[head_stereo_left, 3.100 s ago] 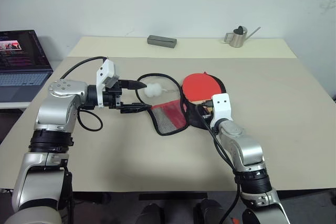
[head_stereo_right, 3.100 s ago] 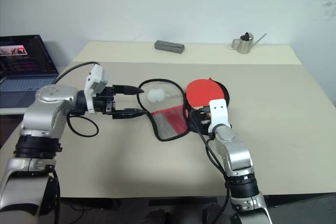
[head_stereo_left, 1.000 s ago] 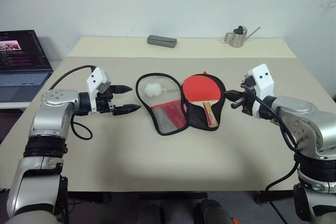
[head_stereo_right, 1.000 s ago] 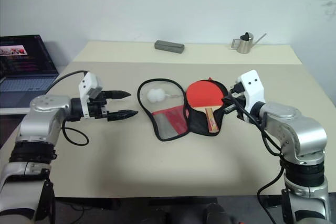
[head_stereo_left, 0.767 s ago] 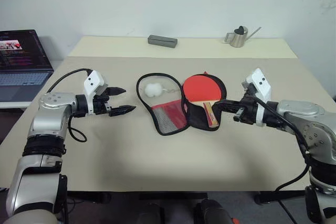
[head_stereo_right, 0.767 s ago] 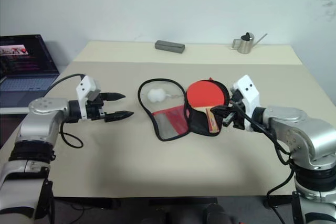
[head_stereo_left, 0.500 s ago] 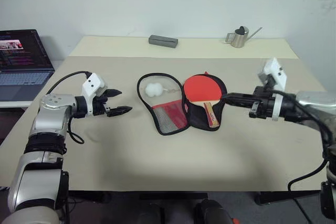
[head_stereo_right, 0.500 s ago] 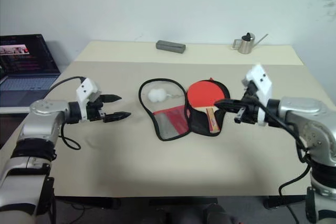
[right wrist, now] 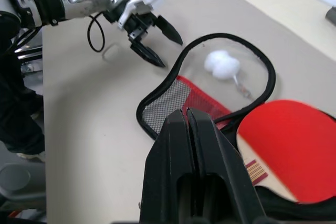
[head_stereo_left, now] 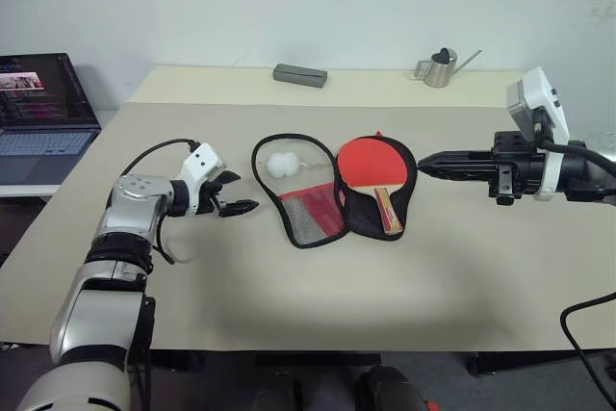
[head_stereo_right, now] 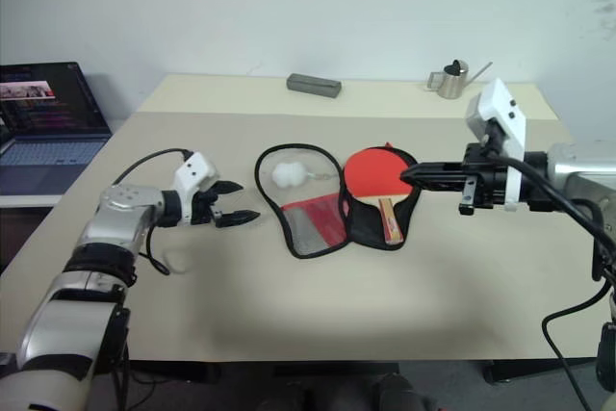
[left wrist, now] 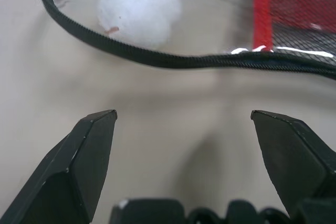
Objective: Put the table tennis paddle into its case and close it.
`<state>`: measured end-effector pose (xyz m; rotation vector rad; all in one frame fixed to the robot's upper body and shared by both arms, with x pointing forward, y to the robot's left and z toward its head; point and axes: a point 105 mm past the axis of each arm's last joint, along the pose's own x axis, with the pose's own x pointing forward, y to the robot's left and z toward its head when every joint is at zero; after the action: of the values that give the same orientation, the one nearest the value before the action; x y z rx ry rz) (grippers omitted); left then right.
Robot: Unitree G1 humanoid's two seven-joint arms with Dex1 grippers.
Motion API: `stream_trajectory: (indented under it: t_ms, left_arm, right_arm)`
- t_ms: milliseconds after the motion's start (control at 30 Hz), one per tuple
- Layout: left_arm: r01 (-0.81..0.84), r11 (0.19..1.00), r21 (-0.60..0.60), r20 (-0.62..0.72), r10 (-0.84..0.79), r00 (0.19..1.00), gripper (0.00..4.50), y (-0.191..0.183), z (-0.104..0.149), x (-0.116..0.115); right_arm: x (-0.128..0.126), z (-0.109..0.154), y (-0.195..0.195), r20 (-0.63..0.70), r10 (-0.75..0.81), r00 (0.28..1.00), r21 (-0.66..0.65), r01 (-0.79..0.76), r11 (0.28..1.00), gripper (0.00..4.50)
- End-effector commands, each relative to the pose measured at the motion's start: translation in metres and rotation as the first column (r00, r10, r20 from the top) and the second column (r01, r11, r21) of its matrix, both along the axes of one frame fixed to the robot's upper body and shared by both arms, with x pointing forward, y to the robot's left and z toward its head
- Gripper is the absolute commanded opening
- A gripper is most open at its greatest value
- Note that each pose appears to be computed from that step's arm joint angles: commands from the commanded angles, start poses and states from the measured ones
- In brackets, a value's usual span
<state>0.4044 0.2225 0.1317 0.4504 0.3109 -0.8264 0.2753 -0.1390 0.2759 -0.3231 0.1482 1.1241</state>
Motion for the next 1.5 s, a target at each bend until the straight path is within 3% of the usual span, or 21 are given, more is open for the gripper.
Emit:
stream_trajectory:
  t_ms: [33, 167, 267, 600, 633, 967, 1267, 1500]
  left_arm:
    - [0.001, 1.0, 0.012, 0.055, -0.002, 0.998, 4.5, -0.008, 0.011, 0.009]
    - [0.021, 1.0, 0.009, 0.053, -0.022, 0.998, 4.5, -0.014, 0.011, 0.011]
    - [0.028, 1.0, 0.01, 0.048, -0.028, 0.998, 3.93, -0.017, 0.009, 0.012]
    - [0.003, 0.998, 0.06, 0.024, -0.004, 1.0, 0.18, -0.017, -0.001, 0.015]
    - [0.0, 0.998, 0.061, 0.022, -0.001, 1.0, 0.05, -0.017, -0.003, 0.016]
    - [-0.028, 0.992, 0.12, 0.023, 0.025, 0.999, 0.05, -0.023, -0.012, 0.022]
    - [0.035, 0.999, 0.024, 0.031, -0.036, 0.999, 0.05, -0.07, -0.023, 0.025]
    - [0.032, 0.995, -0.091, 0.085, -0.025, 0.996, 0.05, -0.097, -0.006, 0.034]
  right_arm:
    - [-0.002, 0.007, -0.001, 0.04, 0.004, 0.999, -0.008, -0.004, 1.0, 0.05]
    - [-0.003, 0.007, -0.001, 0.036, 0.006, 0.999, -0.011, -0.005, 1.0, 0.05]
    - [-0.003, 0.006, -0.001, 0.036, 0.005, 0.999, -0.014, -0.004, 1.0, 0.0]
    - [-0.005, 0.01, -0.003, 0.045, -0.001, 0.999, -0.019, 0.001, 1.0, 0.0]
    - [-0.006, 0.009, -0.003, 0.044, 0.0, 0.999, -0.02, 0.0, 1.0, 0.0]
    - [-0.014, 0.013, -0.001, 0.052, 0.015, 0.999, -0.03, -0.013, 0.999, 0.0]
    - [-0.016, 0.009, 0.002, 0.044, 0.013, 0.999, -0.032, -0.011, 0.999, 0.0]
    - [-0.016, 0.008, 0.0, 0.043, -0.003, 0.999, -0.033, 0.004, 0.999, 0.0]
